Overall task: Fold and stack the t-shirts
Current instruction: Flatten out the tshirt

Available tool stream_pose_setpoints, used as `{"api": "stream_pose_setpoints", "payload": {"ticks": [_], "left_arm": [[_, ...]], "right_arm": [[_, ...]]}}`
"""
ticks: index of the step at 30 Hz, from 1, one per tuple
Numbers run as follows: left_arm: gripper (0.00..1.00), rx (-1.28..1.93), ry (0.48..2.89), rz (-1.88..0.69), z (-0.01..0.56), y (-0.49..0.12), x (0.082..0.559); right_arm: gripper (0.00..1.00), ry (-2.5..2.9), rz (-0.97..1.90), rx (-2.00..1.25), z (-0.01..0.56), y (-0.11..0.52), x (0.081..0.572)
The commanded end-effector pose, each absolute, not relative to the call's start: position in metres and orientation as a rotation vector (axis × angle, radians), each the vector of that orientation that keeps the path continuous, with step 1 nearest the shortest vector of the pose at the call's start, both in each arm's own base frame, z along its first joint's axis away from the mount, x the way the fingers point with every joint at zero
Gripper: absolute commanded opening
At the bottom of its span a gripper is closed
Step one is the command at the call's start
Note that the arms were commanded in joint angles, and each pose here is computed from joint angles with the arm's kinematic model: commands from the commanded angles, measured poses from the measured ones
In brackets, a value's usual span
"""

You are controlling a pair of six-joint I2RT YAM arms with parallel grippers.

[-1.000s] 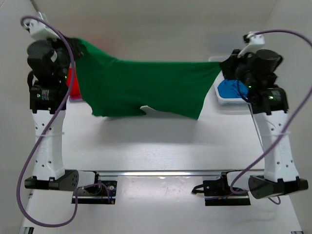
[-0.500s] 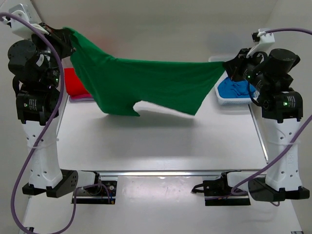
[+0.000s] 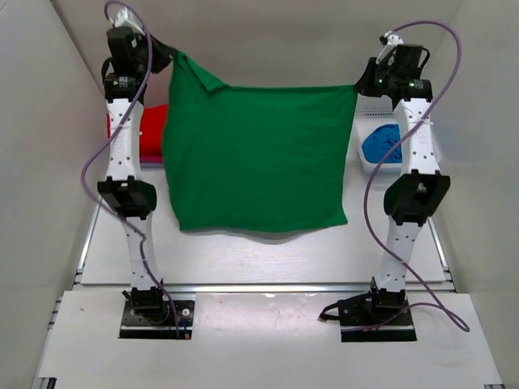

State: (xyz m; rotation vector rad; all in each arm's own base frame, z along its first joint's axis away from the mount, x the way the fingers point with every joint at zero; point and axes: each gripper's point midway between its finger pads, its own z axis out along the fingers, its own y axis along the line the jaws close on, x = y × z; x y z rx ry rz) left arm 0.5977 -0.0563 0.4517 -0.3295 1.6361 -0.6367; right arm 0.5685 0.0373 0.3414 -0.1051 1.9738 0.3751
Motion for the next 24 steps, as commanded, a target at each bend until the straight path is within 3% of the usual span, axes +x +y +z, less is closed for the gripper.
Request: {"api": "stream_pose_setpoints", "payload": {"ticks": [1, 5, 9, 12, 15, 17, 21, 24], "left_arm": [[0.00, -0.338, 1.499, -0.857, 0.480, -0.040, 0.609], [0.00, -0.273, 1.252, -0.899, 0.553, -0.025, 0.589], [0.00, -0.213, 1.115, -0.721, 0.622, 0.000, 0.534], [0.00, -0.206, 1.041, -0.678, 0.657, 0.013, 0.498], [0.00, -0.183, 1.078, -0.693, 0.658, 0.000, 0.485], [0.00, -0.171, 1.151, -0.669, 0.644, -0.016, 0.487], [0.00, -0.118, 1.438, -0.584, 0.568, -0.078, 0.507], [0.00, -0.164, 1.640, -0.447, 0.502, -0.098, 0.525]], "right_arm": [[0.00, 1.702, 0.374, -0.100, 0.415, 0.016, 0.593], [0.00, 1.439, 0.312, -0.097, 0.503, -0.004, 0.583], [0.00, 1.161, 0.270, -0.108, 0.612, -0.022, 0.516], [0.00, 1.137, 0.301, -0.109, 0.627, -0.034, 0.492], [0.00, 1.192, 0.330, -0.140, 0.612, -0.022, 0.483], [0.00, 1.297, 0.350, -0.160, 0.573, -0.001, 0.494], [0.00, 1.507, 0.298, -0.205, 0.486, 0.040, 0.511], [0.00, 1.723, 0.300, -0.225, 0.376, 0.065, 0.518]]}}
